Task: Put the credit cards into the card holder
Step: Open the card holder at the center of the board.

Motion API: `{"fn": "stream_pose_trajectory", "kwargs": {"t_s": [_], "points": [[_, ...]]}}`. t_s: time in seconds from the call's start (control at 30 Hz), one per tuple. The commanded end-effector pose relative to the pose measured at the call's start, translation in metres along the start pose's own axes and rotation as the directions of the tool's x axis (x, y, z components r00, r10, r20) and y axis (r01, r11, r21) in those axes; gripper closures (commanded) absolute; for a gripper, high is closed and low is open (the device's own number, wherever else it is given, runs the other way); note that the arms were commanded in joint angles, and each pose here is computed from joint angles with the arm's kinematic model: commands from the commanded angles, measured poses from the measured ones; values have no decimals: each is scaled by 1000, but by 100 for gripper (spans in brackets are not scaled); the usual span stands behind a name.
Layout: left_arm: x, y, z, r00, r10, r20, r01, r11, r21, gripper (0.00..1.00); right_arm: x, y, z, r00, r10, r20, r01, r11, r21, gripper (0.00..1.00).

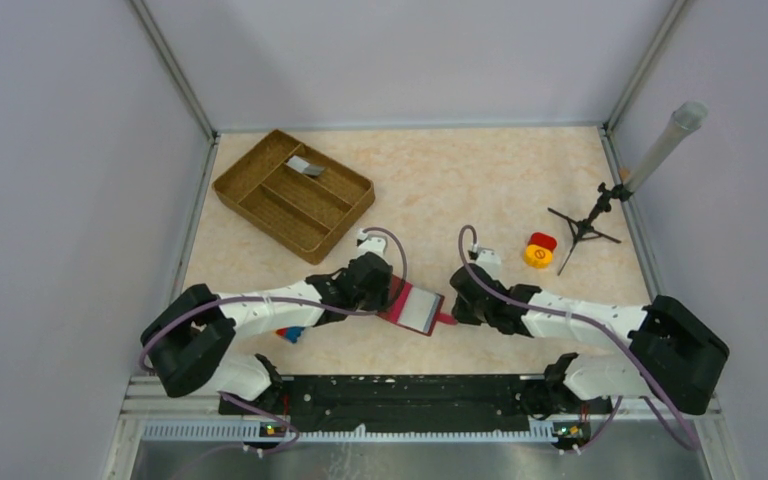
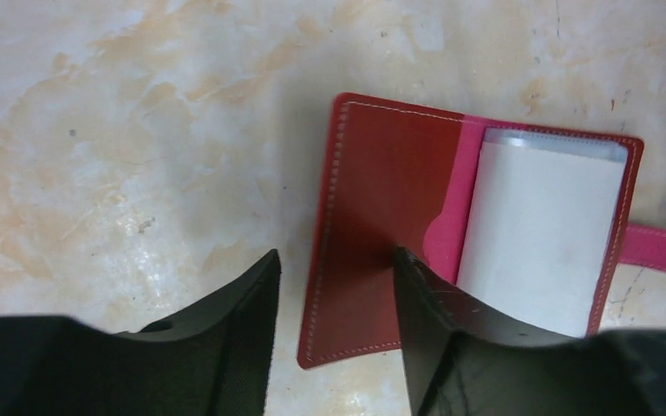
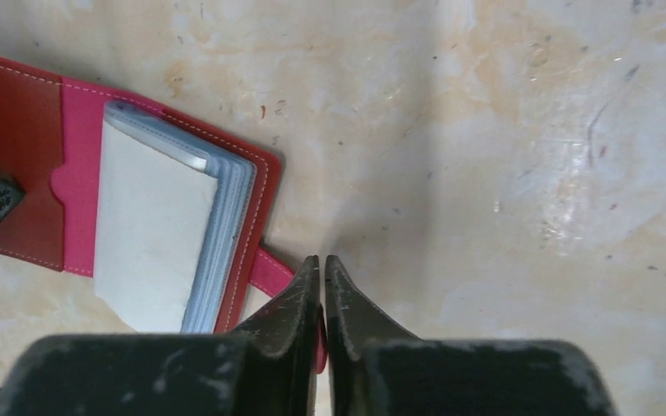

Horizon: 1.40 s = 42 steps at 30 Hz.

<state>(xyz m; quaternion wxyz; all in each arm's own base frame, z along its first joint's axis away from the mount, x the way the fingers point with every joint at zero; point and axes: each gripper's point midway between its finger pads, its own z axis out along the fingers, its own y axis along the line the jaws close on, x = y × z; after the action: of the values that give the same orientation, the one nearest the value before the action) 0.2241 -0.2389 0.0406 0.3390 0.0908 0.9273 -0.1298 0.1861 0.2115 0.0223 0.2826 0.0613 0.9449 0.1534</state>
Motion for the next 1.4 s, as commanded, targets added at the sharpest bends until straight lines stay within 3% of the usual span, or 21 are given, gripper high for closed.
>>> {"fn": "stream_pose_trajectory", "kwargs": {"t_s": [0.0,0.13,0.27,0.47,0.77,1.37], "points": [[0,-11,4,1000,0,-4,1,999,52,54,-25,1,-17,997,-54,53,54,999,0,90],[2,-15,1,1000,-29,-9,30,996,80,67,-47,16,-42,992,-75,104,82,995,-58,64],[10,-25,-3,997,-67,-36,71,987,144,69,-62,40,-64,989,-85,124,103,984,-146,54],[17,-26,-4,994,-99,-52,107,981,161,71,-56,76,-66,997,-22,68,41,954,-296,62],[17,-23,-6,993,-107,-46,113,982,154,73,-19,58,-26,997,43,-57,-54,977,-206,67],[18,-25,-6,992,-112,-55,119,981,155,73,7,50,-1,989,49,-140,-73,982,-175,73]]}}
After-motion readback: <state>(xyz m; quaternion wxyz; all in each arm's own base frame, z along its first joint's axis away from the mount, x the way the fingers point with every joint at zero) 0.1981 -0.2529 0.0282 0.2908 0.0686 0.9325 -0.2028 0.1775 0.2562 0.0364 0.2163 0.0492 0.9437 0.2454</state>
